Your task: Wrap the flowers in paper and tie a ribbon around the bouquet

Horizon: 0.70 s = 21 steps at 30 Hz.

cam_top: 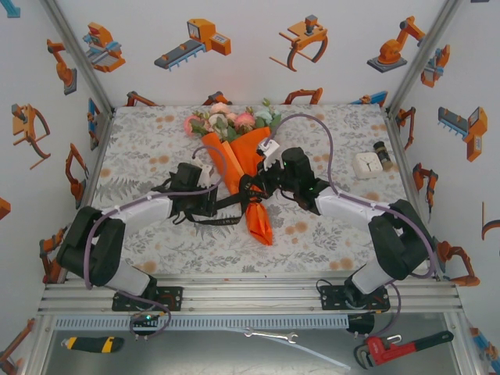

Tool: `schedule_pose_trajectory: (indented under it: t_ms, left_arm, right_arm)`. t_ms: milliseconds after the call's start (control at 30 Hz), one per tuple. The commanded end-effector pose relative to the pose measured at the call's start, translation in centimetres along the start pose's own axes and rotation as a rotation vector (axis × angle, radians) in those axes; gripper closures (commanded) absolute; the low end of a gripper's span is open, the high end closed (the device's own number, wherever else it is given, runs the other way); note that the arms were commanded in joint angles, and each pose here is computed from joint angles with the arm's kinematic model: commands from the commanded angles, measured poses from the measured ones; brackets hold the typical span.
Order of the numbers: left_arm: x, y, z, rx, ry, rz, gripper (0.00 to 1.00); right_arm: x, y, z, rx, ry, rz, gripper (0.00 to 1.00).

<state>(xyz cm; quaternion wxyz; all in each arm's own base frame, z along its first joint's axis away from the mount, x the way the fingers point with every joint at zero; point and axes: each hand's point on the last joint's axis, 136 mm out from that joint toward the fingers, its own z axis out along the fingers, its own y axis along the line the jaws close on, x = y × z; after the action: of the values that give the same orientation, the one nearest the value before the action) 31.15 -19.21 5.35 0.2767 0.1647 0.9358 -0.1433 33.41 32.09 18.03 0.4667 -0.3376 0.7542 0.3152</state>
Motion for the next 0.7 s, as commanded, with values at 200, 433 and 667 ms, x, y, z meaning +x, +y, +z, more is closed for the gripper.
schedule_pose_trajectory:
  t_ms: [200, 433, 667]
  left_arm:
    - [-3.9, -1.7, -1.2, 0.099, -0.118, -0.06, 1.0]
    - [-7.1, -6.7, -7.8, 0.405, -0.191, -0.473, 1.0]
    - [-9.2, -14.9, -10.5, 0.583, -0.207, -0.614, 1.0]
  right_arm:
    - [-2.3, -0.2, 0.0, 0.005, -0.052, 0.024, 1.0]
    - [-1.5, -0.9, 0.7, 0.028, -0.038, 0.077, 1.0]
    - [-0.8, -1.7, 1.5, 0.059, 0.0, 0.118, 1.0]
